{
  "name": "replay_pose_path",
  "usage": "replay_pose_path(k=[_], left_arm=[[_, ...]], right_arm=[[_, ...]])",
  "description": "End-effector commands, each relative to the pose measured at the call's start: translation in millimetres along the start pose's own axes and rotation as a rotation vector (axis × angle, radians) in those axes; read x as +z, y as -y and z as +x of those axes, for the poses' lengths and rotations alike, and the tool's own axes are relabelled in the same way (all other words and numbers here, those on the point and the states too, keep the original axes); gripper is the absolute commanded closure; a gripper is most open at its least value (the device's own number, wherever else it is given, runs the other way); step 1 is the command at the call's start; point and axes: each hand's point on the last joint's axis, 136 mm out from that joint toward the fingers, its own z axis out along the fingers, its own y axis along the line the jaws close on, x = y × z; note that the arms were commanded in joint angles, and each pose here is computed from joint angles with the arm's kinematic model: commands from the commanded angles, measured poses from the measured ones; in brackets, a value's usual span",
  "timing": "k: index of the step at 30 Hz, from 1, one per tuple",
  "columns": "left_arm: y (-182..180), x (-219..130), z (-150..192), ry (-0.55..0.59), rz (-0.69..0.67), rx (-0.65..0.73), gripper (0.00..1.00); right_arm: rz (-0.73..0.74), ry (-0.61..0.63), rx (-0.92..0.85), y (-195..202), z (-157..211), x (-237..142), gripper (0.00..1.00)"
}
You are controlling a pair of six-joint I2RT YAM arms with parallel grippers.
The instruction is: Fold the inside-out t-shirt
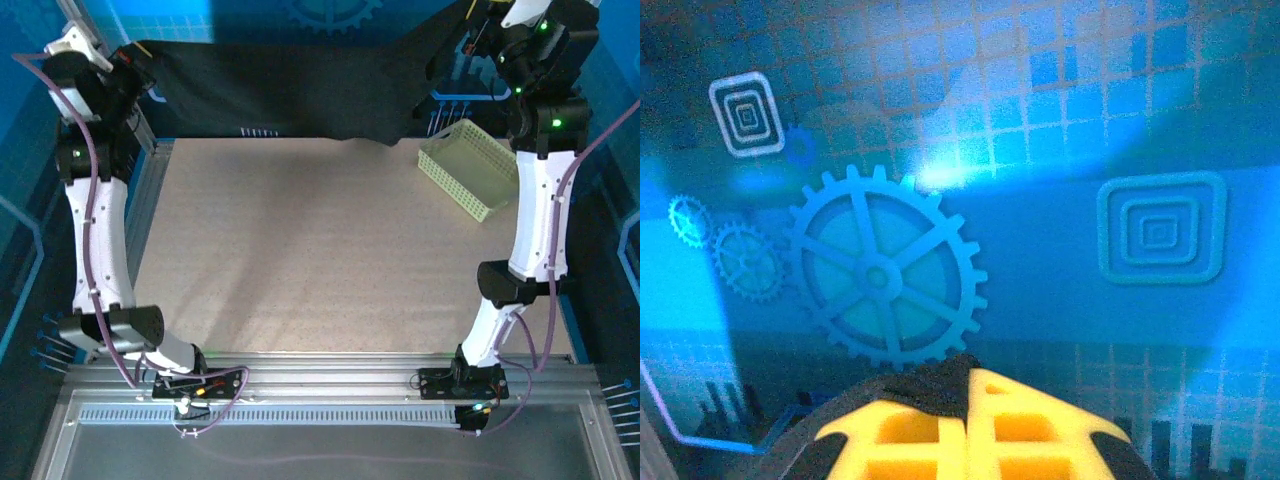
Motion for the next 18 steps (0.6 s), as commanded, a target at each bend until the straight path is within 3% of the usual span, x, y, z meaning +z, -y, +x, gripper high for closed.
replay_pose_path(k=[1,6,11,18], left_arm=[[-9.6,-12.2,29.9,-0.028,0.059,-0.018,1.00],[-77.4,-34.9,132.9,-0.186,-0.039,-0.138,1.00],[-126.2,-74.1,234.7,-0.378,-0.109,-0.266,1.00],[-177.7,-157.8,315.5,-0.539,-0.344,-0.303,1.00]], right_arm=[[-0.034,-0.071,0.018,-3.7,24.6,-11.6,1.00],[-0.047,-0.283,0.081,-7.2,140.1,-37.5,1.00],[0.079,-0.542,0.205,9.4,269.2,-103.3,1.00],[0.260,-0.874,0.341,26.4,388.2,-199.8,1.00]])
